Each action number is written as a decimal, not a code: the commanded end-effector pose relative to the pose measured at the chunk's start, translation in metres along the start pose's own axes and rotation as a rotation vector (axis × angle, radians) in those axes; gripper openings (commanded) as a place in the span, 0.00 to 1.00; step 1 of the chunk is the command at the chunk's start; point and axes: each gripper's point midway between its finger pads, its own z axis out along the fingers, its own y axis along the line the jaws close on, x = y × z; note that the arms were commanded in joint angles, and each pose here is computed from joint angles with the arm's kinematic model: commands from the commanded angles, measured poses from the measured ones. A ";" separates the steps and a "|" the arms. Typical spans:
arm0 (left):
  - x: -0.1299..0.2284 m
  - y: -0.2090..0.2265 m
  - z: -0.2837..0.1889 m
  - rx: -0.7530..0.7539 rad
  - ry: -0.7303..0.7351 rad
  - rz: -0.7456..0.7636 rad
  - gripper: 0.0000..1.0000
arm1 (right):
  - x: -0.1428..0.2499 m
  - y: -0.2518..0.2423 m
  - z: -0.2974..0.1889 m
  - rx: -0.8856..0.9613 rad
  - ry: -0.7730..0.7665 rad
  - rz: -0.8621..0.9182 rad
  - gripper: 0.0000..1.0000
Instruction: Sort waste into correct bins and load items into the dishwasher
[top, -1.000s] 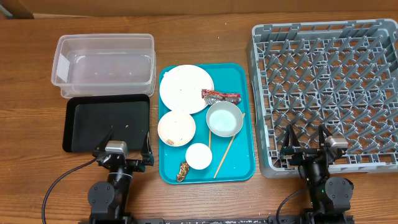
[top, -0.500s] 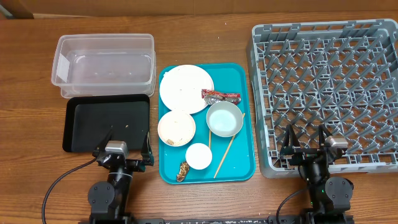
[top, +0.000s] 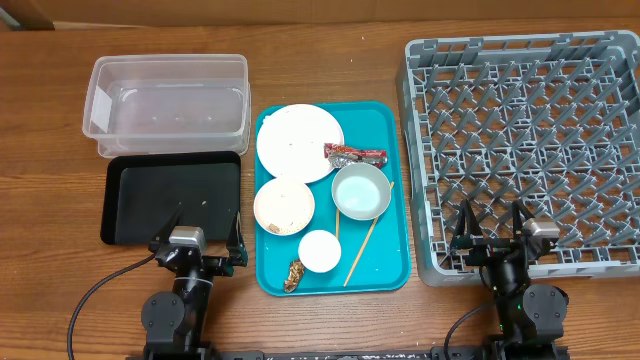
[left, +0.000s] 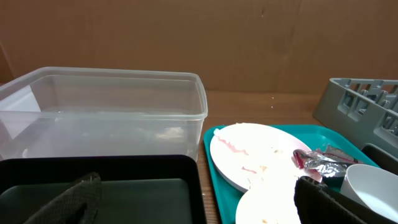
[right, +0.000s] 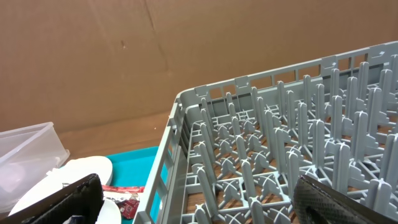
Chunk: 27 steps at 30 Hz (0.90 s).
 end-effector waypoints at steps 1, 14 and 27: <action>0.001 -0.002 0.000 0.008 0.001 0.028 1.00 | 0.001 -0.002 0.000 0.010 -0.008 -0.004 1.00; -0.017 -0.013 -0.003 0.072 -0.036 -0.174 1.00 | -0.043 0.009 -0.004 -0.040 -0.186 0.039 1.00; -0.078 -0.021 -0.004 0.088 -0.059 -0.166 1.00 | -0.084 0.020 -0.016 -0.071 -0.273 0.072 1.00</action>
